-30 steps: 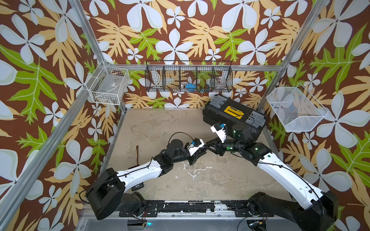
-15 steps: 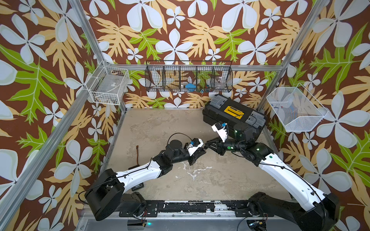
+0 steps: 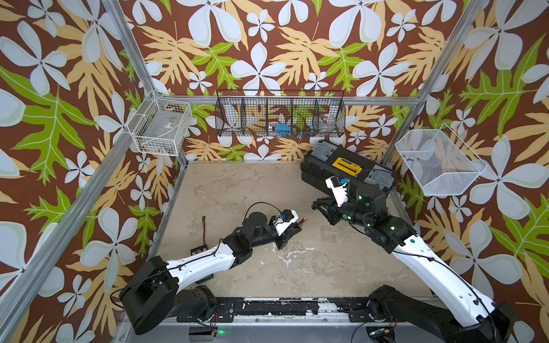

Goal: Open the lipstick cap
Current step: Open the cover of the lipstick, then place the cover at the center of the board.

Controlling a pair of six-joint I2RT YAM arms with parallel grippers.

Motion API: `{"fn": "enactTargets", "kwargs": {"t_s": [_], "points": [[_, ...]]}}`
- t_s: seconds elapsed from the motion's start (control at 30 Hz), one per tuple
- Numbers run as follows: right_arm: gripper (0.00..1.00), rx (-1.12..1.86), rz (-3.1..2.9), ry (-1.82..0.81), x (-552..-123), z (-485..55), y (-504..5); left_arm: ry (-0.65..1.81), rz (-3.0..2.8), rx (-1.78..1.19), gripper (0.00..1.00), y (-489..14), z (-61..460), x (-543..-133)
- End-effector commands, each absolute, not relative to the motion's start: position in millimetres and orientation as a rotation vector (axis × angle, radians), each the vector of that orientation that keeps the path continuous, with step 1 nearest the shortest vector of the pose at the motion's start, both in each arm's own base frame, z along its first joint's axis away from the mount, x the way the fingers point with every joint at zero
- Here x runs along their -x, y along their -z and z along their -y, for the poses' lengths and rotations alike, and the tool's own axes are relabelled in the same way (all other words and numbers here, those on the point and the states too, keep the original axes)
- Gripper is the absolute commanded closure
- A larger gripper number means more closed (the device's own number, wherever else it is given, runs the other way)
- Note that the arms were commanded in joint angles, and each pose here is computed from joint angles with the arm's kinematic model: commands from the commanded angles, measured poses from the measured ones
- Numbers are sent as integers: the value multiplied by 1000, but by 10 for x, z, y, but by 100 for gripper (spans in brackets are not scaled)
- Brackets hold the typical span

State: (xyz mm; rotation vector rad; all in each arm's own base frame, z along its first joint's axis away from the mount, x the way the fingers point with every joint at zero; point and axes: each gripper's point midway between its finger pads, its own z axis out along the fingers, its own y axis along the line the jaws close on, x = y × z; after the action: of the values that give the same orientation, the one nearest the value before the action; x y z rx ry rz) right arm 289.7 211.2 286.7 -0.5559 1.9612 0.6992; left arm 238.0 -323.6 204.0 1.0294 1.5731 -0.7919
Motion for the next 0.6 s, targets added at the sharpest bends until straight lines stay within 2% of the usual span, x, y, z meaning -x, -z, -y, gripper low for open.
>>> {"fn": "enactTargets", "kwargs": {"t_s": [0.0, 0.57], "points": [[81, 440, -1958, -583, -3105, -1961, -2792, 764, -1554, -975, 89, -2105, 3158, -2405], [81, 567, -2235, -473, -3480, -2220, -1251, 707, -1463, -867, 88, -2370, 2831, -2285]]}}
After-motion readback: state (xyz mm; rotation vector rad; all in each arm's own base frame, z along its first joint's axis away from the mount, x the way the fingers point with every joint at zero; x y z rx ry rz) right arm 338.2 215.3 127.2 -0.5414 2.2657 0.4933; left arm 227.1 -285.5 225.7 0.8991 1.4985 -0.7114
